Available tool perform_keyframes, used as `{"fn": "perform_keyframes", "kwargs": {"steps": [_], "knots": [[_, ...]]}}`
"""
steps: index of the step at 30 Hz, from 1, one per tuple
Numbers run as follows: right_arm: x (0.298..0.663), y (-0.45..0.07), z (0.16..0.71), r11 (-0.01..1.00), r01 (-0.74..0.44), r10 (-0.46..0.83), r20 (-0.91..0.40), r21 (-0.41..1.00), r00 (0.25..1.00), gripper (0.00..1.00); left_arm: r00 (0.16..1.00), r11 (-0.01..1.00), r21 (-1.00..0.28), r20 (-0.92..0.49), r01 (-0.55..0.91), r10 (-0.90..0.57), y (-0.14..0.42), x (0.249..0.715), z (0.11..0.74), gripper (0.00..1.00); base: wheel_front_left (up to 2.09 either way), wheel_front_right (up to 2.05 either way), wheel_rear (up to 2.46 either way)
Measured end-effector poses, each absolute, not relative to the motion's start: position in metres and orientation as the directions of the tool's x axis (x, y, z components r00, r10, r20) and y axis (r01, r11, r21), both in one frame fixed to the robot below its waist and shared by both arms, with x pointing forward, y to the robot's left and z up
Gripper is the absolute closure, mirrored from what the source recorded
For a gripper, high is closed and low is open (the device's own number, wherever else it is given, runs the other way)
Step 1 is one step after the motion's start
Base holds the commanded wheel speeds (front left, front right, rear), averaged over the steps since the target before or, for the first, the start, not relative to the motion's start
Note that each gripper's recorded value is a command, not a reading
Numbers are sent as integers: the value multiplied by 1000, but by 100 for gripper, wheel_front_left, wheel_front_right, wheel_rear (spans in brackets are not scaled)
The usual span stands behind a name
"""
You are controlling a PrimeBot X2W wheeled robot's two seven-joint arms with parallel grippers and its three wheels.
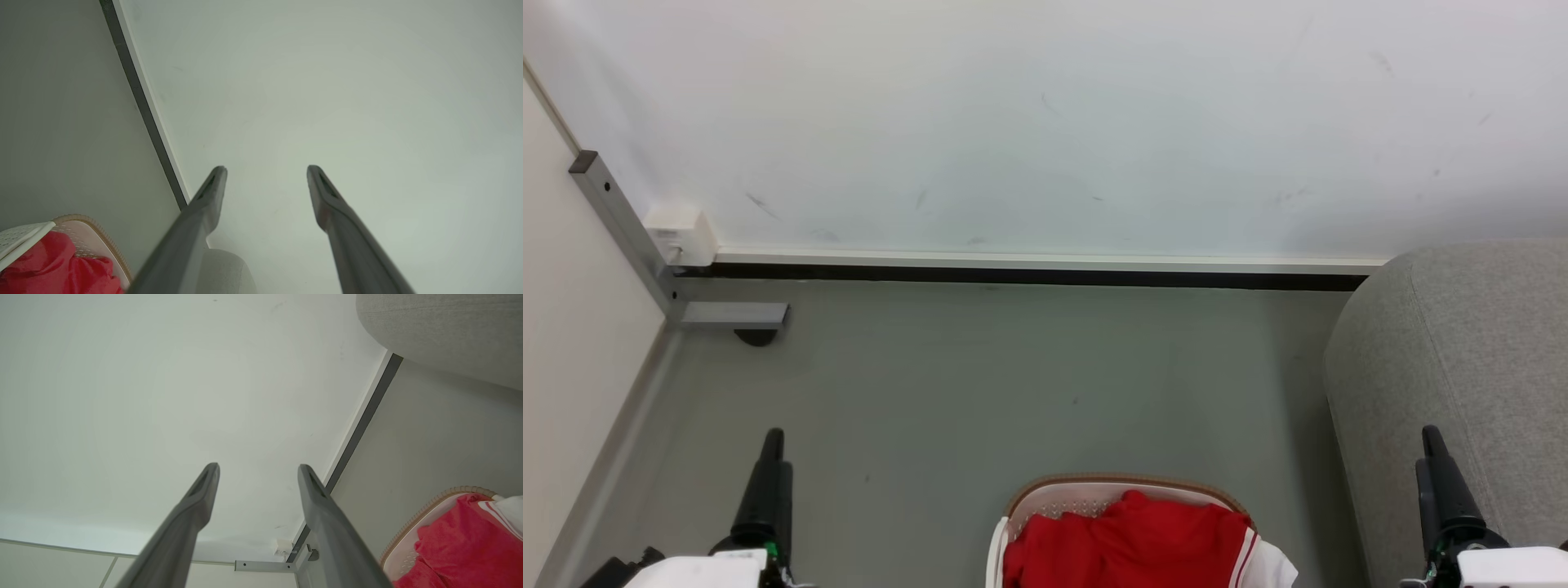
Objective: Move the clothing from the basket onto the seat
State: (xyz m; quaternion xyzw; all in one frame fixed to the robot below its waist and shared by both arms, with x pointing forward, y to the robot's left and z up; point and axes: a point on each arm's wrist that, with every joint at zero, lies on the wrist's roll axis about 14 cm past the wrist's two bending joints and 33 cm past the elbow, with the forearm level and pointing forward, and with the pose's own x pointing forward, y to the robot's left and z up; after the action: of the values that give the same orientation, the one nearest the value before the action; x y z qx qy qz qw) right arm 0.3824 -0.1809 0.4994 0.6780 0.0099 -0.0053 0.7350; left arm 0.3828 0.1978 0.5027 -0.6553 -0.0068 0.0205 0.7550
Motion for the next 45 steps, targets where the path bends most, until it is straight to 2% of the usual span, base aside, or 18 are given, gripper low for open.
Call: {"fn": "perform_keyframes", "kwargs": {"steps": [7, 17, 19, 28, 38, 45], "knots": [[383, -175, 506, 194, -1, 16, -2, 981, 1000, 0, 998, 246, -969, 19, 5, 55, 200, 384, 514, 0, 0, 0, 0], [383, -166, 515, 430, -49, 51, 30, 902, 998, 0, 998, 465, -885, 39, 9, 55, 199, 383, 520, 0, 0, 0, 0], [382, -162, 516, 486, -61, 64, 34, 872, 997, 0, 998, 540, -841, 39, 7, 47, 196, 383, 520, 0, 0, 0, 0], [381, -159, 517, 612, -80, 72, 45, 787, 996, 0, 999, 706, -708, 35, -3, 40, 190, 381, 520, 0, 0, 0, 0], [380, -157, 516, 743, -92, 80, 48, 663, 996, 0, 999, 834, -552, 24, -15, 34, 184, 379, 518, 0, 0, 0, 0], [378, -156, 512, 797, -95, 86, 44, 596, 995, 0, 999, 883, -469, 34, -14, 34, 183, 378, 520, 0, 0, 0, 0]]}}
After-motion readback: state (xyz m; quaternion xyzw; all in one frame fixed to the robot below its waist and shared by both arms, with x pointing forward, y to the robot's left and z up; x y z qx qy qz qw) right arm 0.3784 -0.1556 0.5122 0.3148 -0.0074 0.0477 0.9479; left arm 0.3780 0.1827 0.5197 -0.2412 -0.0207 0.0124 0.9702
